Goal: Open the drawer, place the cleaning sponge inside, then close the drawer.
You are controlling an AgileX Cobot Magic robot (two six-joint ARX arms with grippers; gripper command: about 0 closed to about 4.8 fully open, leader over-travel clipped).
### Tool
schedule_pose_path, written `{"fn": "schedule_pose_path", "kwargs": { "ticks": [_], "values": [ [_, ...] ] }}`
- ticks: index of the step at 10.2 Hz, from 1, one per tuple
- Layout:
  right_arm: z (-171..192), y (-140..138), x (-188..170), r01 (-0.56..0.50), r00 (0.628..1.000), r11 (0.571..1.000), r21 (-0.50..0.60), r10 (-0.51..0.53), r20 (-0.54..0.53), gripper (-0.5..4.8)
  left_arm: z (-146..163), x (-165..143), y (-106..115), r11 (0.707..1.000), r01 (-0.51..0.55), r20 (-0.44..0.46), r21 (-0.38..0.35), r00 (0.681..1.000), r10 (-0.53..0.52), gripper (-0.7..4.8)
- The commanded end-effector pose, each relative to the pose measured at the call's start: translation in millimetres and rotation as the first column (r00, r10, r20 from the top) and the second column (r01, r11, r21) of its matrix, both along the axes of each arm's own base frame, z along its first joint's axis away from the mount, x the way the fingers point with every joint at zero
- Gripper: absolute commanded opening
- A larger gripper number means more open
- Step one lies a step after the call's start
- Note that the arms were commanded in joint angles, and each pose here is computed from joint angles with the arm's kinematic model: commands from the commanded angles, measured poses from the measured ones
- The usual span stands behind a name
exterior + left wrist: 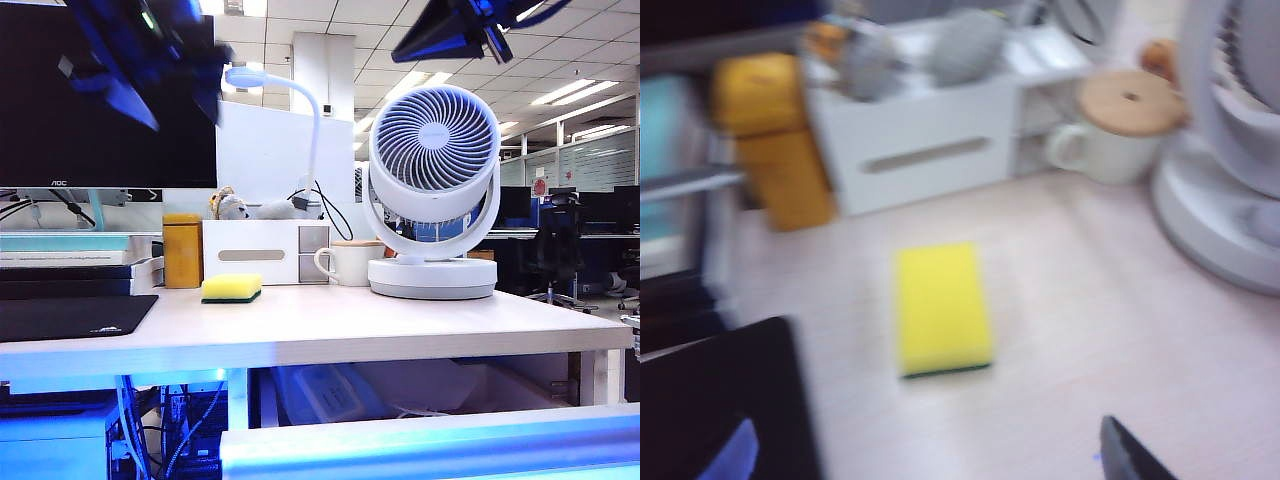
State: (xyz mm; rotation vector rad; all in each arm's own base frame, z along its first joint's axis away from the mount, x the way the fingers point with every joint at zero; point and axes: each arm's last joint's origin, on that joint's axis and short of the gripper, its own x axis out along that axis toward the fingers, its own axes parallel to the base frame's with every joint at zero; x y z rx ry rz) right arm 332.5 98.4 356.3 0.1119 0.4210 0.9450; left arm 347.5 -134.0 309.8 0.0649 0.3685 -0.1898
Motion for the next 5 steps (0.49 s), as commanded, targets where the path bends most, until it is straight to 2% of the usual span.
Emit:
{"fn": "schedule_pose_path", "kwargs": {
  "ticks": [1,2,3,5],
  "values": [
    [21,5,-18,-0.032,0.998,0.999,0.012,0.031,0.058,-0.01,-46,42,-13,1.000,-0.004,0.062,-0.026,0.998,0.006,4.79],
    [20,4,-22,-0.032,0.999,0.999,0.006,0.032,0.029,-0.01,-71,73,-18,1.000,-0.026,0.038,-0.014,0.999,0.027,4.79],
    [20,4,-23,-0.032,0.999,0.999,0.003,0.032,0.020,-0.01,-76,82,-20,1.000,-0.026,0.035,-0.013,0.999,0.027,4.79],
    [19,4,-23,-0.034,0.999,0.999,0.001,0.034,0.006,-0.01,-97,122,-24,0.998,-0.067,0.028,-0.002,0.997,0.067,4.79]
  ]
}}
